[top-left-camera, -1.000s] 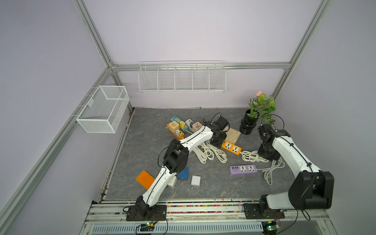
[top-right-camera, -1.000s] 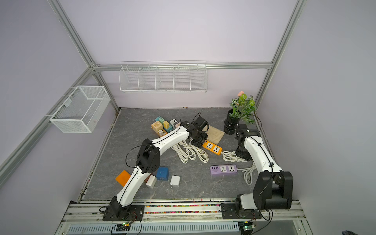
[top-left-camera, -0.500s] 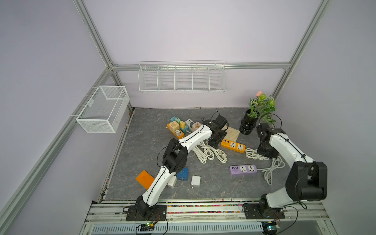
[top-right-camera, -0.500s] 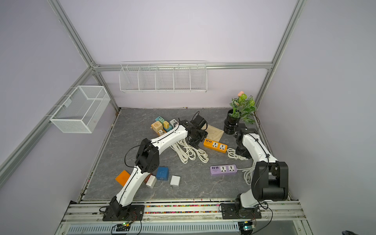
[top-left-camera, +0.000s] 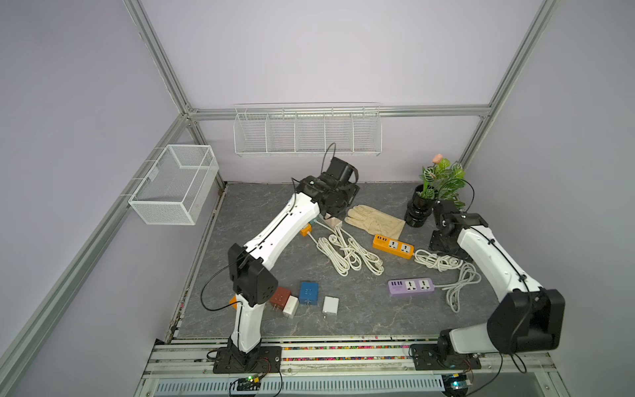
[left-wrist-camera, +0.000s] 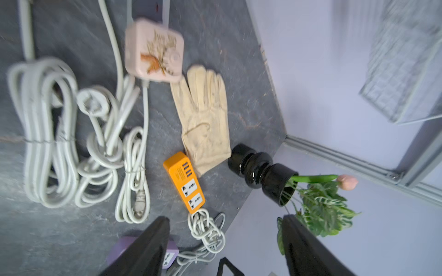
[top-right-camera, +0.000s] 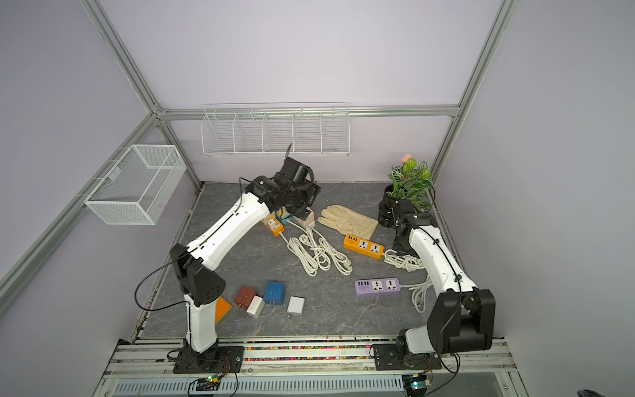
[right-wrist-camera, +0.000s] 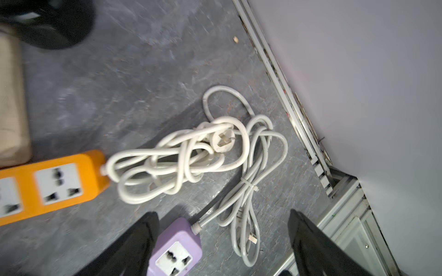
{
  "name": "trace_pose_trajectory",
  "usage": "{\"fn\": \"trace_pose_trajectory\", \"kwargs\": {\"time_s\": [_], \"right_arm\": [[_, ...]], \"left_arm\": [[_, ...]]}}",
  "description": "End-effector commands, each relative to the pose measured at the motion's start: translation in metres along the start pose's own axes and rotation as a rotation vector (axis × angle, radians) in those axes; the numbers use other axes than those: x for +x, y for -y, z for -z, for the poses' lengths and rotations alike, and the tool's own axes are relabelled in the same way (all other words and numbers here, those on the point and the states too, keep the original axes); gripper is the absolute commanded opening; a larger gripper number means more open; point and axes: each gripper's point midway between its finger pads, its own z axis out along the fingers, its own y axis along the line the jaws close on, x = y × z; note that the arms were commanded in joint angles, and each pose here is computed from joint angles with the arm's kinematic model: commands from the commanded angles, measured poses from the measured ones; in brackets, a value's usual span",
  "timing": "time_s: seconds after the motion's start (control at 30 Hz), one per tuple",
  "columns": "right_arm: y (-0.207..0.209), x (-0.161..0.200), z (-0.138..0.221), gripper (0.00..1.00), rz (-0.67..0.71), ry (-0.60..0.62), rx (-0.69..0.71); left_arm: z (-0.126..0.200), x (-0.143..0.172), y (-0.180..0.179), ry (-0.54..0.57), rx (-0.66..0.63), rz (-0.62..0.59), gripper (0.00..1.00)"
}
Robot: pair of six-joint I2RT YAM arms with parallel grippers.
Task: Pull the plug off the socket
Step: Place the socket at the center of the board, then move the socket to the center of the board.
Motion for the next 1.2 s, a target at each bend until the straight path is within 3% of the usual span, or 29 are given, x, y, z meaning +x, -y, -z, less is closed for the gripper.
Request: {"fn": "trace_pose_trajectory", "kwargs": {"time_s": [0.0, 0.3, 0.67, 0.9, 1.17], "right_arm": [[-0.019, -0.001, 0.035, 0.89, 0.064, 0.075, -0.075], [-0.131, 0.024, 0.102, 0.87, 0.393, 0.228, -0.334], [-0.293, 0.072, 0.164, 0.85, 0.73, 0.306, -0.618], [-0.385, 0.083, 0.166, 0.81, 0.821, 0.284, -0.713], [-0.465, 0.088, 0.149, 0.82, 0.904, 0.264, -0.725]], "left_arm": [[0.0, -0.049, -0.03, 0.094, -0.082, 0.0, 0.78], [0.014, -0.148, -0.09, 0.177, -0.169, 0.071, 0.81], [-0.004, -0.221, -0.154, 0.146, -0.25, 0.122, 0.88], [-0.021, -0.241, -0.183, 0.098, -0.314, 0.13, 0.93], [-0.033, -0.23, -0.224, 0.022, -0.4, 0.088, 0.95]]}}
